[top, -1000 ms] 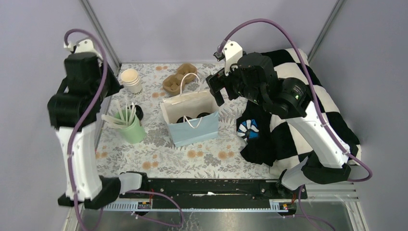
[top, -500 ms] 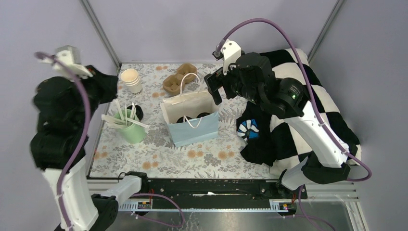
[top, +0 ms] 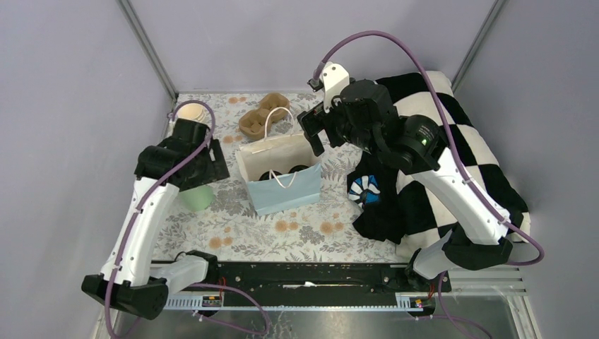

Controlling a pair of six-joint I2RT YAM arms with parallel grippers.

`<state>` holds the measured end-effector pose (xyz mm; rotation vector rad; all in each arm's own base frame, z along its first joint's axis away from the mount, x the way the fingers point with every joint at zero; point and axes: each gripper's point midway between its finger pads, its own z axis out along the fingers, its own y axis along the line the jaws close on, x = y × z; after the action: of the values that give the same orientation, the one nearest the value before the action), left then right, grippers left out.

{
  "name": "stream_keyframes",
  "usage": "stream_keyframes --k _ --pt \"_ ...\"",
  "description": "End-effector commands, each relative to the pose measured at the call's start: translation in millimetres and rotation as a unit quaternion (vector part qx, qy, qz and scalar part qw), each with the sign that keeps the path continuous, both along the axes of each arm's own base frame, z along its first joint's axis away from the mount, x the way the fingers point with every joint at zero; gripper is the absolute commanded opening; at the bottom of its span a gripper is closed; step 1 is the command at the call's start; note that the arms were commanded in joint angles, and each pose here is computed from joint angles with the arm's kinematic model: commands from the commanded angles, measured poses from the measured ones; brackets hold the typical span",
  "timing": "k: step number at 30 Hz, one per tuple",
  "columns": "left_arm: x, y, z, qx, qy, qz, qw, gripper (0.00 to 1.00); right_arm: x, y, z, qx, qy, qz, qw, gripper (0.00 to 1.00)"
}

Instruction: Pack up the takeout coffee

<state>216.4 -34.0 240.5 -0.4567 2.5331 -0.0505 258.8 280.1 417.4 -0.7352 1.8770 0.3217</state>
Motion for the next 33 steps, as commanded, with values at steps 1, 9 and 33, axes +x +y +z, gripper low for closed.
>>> stream_keyframes --k 1,9,33 --pt "-8.5 2.9 3.8 0.081 -0.002 -0.003 0.997 0.86 4.2 -3.2 16.2 0.025 -0.023 -0.012 0.999 1.0" --pt "-10.9 1.8 -11.4 0.177 0.032 -0.012 0.984 0.83 3.7 -5.4 14.2 0.024 -0.023 -0.013 0.999 1.0" --pt "11.9 5.4 4.4 0.225 0.019 -0.011 0.974 0.12 1.2 -9.8 18.0 0.031 -0.03 -0.013 0.999 1.0"
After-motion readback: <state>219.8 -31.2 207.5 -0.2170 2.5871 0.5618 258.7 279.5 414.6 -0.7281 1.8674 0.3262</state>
